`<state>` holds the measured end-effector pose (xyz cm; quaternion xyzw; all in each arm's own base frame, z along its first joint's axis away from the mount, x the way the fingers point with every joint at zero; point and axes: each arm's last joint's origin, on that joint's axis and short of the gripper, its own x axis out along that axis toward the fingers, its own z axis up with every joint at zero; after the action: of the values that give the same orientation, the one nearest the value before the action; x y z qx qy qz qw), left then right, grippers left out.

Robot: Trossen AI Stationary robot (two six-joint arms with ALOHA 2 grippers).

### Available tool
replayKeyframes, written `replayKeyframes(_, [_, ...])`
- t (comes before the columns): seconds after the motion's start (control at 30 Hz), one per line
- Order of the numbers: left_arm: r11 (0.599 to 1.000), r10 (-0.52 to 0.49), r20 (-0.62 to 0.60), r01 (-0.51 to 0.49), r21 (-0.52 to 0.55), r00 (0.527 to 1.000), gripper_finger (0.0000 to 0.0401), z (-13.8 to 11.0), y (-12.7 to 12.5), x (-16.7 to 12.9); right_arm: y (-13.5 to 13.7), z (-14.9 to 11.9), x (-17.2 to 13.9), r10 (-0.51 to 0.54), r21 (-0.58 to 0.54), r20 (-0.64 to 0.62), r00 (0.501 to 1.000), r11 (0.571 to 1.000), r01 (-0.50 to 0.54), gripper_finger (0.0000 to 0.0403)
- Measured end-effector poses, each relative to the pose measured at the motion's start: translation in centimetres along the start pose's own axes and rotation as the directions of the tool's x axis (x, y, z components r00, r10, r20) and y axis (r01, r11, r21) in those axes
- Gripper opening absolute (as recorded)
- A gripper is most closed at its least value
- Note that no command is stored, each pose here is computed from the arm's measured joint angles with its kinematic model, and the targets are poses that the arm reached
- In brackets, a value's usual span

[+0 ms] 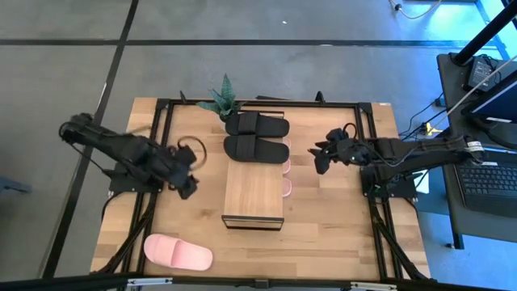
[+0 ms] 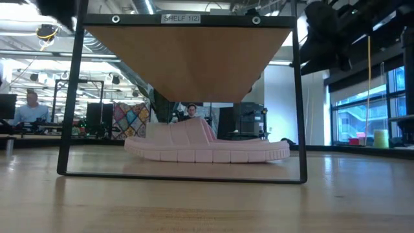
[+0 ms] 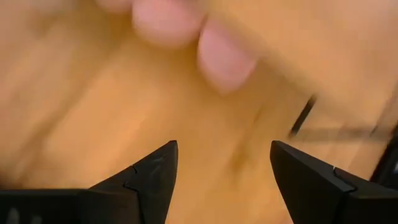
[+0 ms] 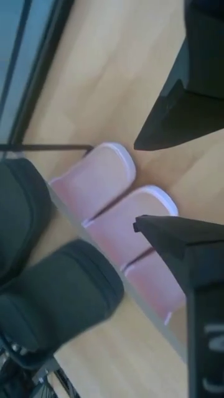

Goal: Pick and place slides into the shelf
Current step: Put the pink slide under the shelf

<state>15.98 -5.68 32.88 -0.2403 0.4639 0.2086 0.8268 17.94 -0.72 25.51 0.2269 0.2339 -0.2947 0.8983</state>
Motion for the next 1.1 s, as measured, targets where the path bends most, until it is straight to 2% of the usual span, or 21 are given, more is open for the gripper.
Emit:
replayKeyframes(0.13, [0.993,0.089,-0.270,-0.108,-0.057,0.959,0.0245,-1.4,-2.3,2.0,-0.6,0.7,0.3,-0.026,-0.022,0.032,0.999,0.999,0.027,0.0182])
replayKeyframes(0.27, [0.967,0.111,-0.501,-0.210,-0.147,0.858,0.0245,-2.9,-4.8,4.1,-0.9,1.7,0.7,-0.033,-0.033,0.097,0.995,0.999,0.036,0.0182])
replayKeyframes(0.4, [0.903,0.131,-0.656,-0.363,-0.230,0.743,0.0245,-4.6,-7.0,5.7,-1.1,3.0,0.8,-0.021,-0.041,0.193,0.981,0.999,0.029,0.0182])
replayKeyframes(0.57, [0.804,0.159,-0.747,-0.524,-0.282,0.646,0.0245,-6.6,-9.7,6.7,-1.2,4.4,0.7,-0.003,-0.107,0.301,0.954,0.994,0.037,0.0182])
replayKeyframes(0.67, [0.743,0.156,-0.764,-0.584,-0.327,0.626,0.0245,-7.7,-11.4,7.2,-1.2,5.0,0.7,0.001,-0.146,0.350,0.937,0.988,0.053,0.0182])
replayKeyframes(0.87, [0.681,0.114,-0.773,-0.616,-0.397,0.624,0.0245,-9.7,-13.8,9.0,-1.5,5.7,0.6,-0.008,-0.161,0.398,0.917,0.984,0.078,0.0182])
replayKeyframes(1.1, [0.607,0.192,-0.815,-0.719,-0.340,0.547,0.0245,-12.0,-14.7,11.3,-1.9,5.8,1.2,-0.036,-0.151,0.391,0.920,0.983,0.103,0.0181])
